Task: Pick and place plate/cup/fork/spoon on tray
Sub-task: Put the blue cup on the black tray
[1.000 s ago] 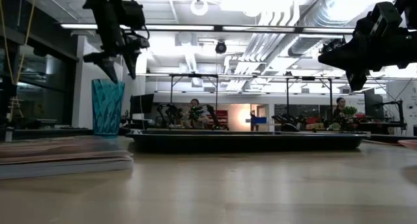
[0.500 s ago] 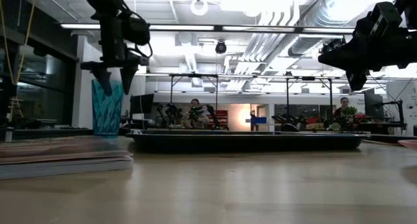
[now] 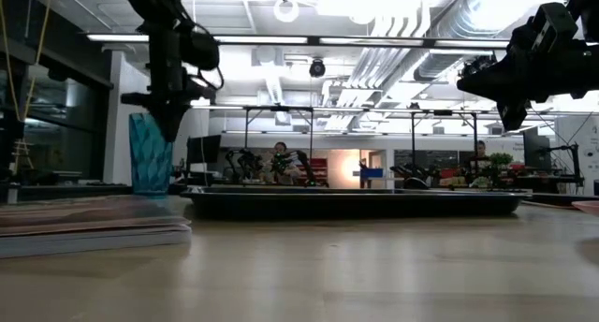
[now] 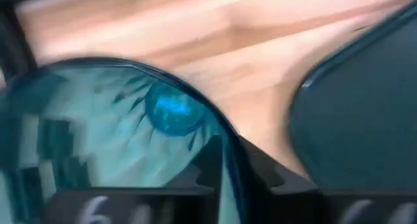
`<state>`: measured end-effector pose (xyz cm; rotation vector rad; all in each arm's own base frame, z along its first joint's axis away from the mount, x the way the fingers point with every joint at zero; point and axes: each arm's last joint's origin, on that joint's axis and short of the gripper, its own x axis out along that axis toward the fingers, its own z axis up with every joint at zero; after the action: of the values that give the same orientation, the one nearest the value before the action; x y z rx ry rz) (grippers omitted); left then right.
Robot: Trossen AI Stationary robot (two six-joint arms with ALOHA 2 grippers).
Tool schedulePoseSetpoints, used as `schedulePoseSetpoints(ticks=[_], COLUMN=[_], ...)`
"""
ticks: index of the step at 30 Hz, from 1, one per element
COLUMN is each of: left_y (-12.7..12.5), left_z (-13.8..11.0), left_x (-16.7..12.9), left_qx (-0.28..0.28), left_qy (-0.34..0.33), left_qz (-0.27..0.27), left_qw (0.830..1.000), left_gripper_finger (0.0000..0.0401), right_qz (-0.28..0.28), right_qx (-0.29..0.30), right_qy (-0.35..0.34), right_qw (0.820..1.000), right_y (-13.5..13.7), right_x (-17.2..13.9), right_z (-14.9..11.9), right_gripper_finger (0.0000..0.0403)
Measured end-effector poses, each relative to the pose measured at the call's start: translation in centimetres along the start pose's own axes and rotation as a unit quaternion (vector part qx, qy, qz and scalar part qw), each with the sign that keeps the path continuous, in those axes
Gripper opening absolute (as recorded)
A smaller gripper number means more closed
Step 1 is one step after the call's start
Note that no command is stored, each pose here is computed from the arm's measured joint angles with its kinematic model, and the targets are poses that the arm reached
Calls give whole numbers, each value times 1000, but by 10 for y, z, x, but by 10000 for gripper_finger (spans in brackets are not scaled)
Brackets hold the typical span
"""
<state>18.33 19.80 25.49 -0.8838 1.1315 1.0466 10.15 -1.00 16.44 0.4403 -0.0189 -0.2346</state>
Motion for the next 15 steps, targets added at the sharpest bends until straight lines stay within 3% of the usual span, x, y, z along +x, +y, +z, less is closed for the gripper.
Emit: schedulePoseSetpoints(ticks=[7,15], left_y=[-9,-57], left_z=[13,-5], left_x=[-66,-139], left_qx=[53,166], left_qy=[-51,-122], left_qz=[-32,-96], left_qw=[997,974], left_gripper_finger=[6,3], right_qz=[0,0], right_qx=[0,0], right_qy=[0,0], right_qw=[1000,1000], right_y=[0,0], right_x=[0,0], right_z=[0,0], right_gripper_finger=[0,0])
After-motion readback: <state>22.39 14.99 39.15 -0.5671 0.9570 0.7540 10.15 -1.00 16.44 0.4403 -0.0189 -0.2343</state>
